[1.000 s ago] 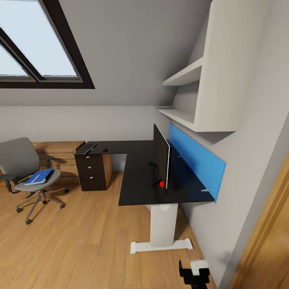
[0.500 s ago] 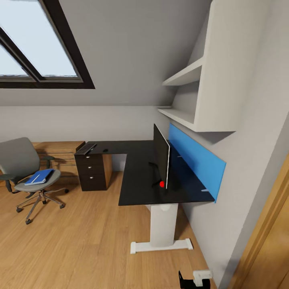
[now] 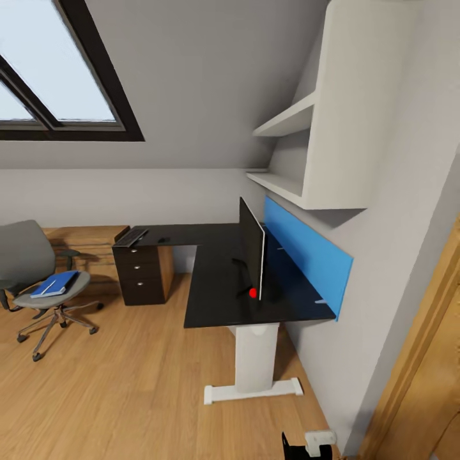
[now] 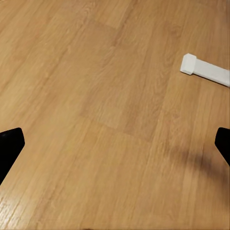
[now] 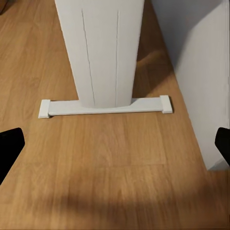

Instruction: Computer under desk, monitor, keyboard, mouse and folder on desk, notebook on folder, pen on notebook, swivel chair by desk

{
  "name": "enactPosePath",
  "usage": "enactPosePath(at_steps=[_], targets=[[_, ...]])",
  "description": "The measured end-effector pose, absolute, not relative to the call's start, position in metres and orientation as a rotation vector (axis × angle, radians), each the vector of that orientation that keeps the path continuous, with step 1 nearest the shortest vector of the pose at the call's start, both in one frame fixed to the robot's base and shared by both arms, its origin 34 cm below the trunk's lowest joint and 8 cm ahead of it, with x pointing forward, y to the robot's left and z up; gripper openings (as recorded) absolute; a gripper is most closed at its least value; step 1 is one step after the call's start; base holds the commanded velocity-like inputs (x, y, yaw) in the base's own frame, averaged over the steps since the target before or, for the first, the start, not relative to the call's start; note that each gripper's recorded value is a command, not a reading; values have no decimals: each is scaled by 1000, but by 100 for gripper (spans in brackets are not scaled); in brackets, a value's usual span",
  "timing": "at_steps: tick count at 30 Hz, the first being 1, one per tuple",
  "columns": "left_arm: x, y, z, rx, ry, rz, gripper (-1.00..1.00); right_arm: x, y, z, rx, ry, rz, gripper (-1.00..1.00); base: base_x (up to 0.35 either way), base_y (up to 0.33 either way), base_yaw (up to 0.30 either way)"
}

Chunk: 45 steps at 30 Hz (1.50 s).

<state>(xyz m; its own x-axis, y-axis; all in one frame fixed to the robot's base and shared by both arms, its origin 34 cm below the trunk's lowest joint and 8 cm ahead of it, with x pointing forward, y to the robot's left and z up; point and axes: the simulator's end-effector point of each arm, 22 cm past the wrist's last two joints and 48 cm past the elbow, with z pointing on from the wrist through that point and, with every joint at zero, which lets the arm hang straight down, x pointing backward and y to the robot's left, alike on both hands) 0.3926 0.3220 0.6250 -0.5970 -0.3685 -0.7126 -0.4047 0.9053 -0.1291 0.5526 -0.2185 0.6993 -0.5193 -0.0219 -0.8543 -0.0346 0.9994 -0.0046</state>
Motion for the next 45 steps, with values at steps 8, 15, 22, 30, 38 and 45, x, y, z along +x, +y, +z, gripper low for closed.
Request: enactPosePath(at_steps=[8,15,22,30,38,45], targets=[[393,322,626,-545,2263,58,100,552,-219,699,-41,2118,17,100,0,23,-31],[393,322,626,-546,2263,58,100,552,-219,699,-43,2118,17,100,0,236,-1],[393,322,626,-546,2264,59,100,552,-219,699,-44,2119,16,100,0,299,0],[393,322,625,-547,2265,58,100,552,-219,699,-44,2120,16,100,0,304,0],[393,322,625,-548,2265,58,100,553,-217,700,-43,2116,20,100,10,304,4],[393,322,626,-549,2265,58,100,553,-214,700,-44,2114,26,100,105,229,143]])
